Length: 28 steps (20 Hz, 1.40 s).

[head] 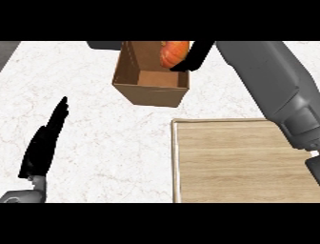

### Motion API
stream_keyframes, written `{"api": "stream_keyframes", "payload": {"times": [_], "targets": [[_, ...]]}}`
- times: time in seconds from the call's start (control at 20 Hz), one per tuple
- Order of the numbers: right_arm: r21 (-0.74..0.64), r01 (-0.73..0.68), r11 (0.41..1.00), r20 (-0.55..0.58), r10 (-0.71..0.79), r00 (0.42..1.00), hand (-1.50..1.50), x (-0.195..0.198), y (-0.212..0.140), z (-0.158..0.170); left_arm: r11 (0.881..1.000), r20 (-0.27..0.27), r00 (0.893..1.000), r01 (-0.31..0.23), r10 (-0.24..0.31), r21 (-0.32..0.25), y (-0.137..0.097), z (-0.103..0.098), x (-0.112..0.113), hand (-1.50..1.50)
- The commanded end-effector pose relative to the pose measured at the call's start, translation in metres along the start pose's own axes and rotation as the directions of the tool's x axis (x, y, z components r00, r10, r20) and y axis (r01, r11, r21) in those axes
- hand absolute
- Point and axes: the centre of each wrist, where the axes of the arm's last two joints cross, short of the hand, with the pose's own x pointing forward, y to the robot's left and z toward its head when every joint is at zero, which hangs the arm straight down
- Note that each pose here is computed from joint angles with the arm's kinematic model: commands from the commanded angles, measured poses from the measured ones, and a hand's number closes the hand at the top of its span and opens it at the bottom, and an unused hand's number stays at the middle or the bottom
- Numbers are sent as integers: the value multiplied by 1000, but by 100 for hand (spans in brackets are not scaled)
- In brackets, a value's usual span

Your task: Pick the squash from the tray and place it in the cardboard box

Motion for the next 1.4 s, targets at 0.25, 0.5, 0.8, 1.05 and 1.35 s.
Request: {"api": "stream_keyframes", "payload": {"times": [0.25, 0.5, 0.8, 1.05, 1.35], "targets": [[138, -51, 989, -79, 62, 995, 150, 15, 66, -56, 1000, 2, 1000, -2, 2, -10, 5, -5, 6, 0], [149, 34, 988, -190, -5, 982, -150, -4, 94, -45, 1000, 26, 1000, -10, 10, -21, -4, -12, 11, 0], [81, 93, 992, -172, -78, 982, -150, -19, 110, -31, 1000, 36, 999, 4, -3, -25, -4, -6, 15, 0], [-165, 304, 938, -115, -324, 939, -150, -8, 90, -41, 1000, 30, 1000, -4, 4, -26, -9, -10, 16, 0], [-326, 487, 810, -51, -530, 846, -150, -15, 70, -29, 1000, 49, 999, -11, 12, -21, -10, -5, 16, 0]]}}
